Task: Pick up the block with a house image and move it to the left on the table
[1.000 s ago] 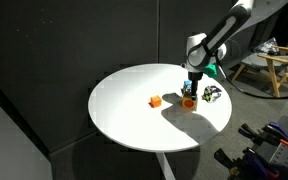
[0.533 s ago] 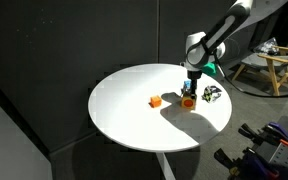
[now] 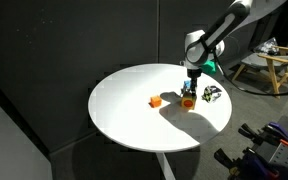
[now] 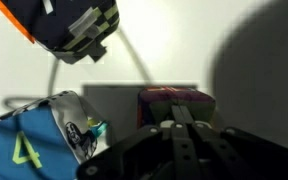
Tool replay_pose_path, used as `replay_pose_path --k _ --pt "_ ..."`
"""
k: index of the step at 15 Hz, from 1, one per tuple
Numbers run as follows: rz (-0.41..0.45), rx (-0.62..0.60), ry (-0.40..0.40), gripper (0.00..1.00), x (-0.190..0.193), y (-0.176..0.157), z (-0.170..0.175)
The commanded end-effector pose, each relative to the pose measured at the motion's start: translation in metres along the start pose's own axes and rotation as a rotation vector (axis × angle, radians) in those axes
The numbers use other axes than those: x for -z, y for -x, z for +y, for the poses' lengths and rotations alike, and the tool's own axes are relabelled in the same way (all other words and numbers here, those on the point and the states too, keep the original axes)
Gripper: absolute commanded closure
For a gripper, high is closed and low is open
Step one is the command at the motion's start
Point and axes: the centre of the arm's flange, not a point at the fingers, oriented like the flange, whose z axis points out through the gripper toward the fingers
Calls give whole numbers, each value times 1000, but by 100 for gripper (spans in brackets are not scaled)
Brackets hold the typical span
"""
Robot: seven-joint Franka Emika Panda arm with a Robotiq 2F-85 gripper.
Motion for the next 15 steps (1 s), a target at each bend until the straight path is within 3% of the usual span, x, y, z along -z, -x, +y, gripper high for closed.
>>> replay_pose_path --k 1,10,15 --pt "-48 -33 8 98 13 1 0" --pt "-78 -68 -10 99 45 10 -8" --pt "-104 -229 -93 98 61 13 -20"
